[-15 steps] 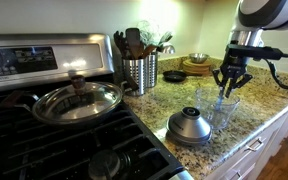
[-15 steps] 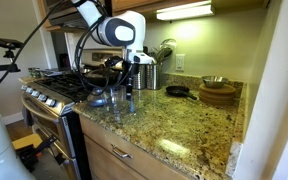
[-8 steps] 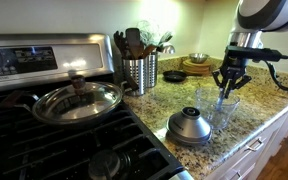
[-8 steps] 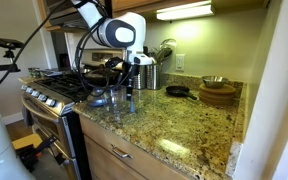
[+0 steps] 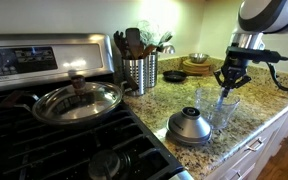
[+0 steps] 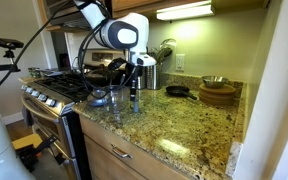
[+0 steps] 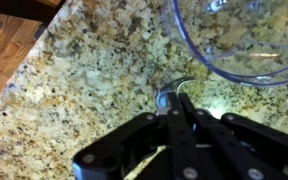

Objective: Place the blender blades upright in the cup then close the cup

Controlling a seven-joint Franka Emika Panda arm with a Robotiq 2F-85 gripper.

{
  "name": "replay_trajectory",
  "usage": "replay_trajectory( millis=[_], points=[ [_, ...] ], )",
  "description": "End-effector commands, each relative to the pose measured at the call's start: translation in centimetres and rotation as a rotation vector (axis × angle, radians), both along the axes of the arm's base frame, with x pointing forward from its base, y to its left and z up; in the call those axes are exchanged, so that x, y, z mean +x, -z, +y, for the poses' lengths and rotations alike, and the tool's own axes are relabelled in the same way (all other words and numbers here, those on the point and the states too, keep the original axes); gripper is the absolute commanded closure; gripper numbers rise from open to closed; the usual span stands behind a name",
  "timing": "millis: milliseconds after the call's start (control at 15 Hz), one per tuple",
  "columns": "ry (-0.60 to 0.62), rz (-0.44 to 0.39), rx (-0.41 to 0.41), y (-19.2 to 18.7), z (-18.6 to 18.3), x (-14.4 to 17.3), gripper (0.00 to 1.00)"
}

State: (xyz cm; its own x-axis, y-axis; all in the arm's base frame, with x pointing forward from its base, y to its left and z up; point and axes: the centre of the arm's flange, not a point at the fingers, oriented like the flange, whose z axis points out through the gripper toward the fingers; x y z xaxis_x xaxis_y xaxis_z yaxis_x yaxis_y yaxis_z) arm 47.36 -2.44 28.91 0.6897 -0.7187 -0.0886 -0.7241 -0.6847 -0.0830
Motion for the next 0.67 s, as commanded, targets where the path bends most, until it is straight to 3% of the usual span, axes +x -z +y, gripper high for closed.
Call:
replay_trajectory(
  millis=[0,600],
  points=[
    [0.026,-0.024,-0.01,-0.4,-0.7,-0.3,0.91],
    [-0.002,-0.077,-0.049,-3.7,-1.1,-0.5,0.92]
  ],
)
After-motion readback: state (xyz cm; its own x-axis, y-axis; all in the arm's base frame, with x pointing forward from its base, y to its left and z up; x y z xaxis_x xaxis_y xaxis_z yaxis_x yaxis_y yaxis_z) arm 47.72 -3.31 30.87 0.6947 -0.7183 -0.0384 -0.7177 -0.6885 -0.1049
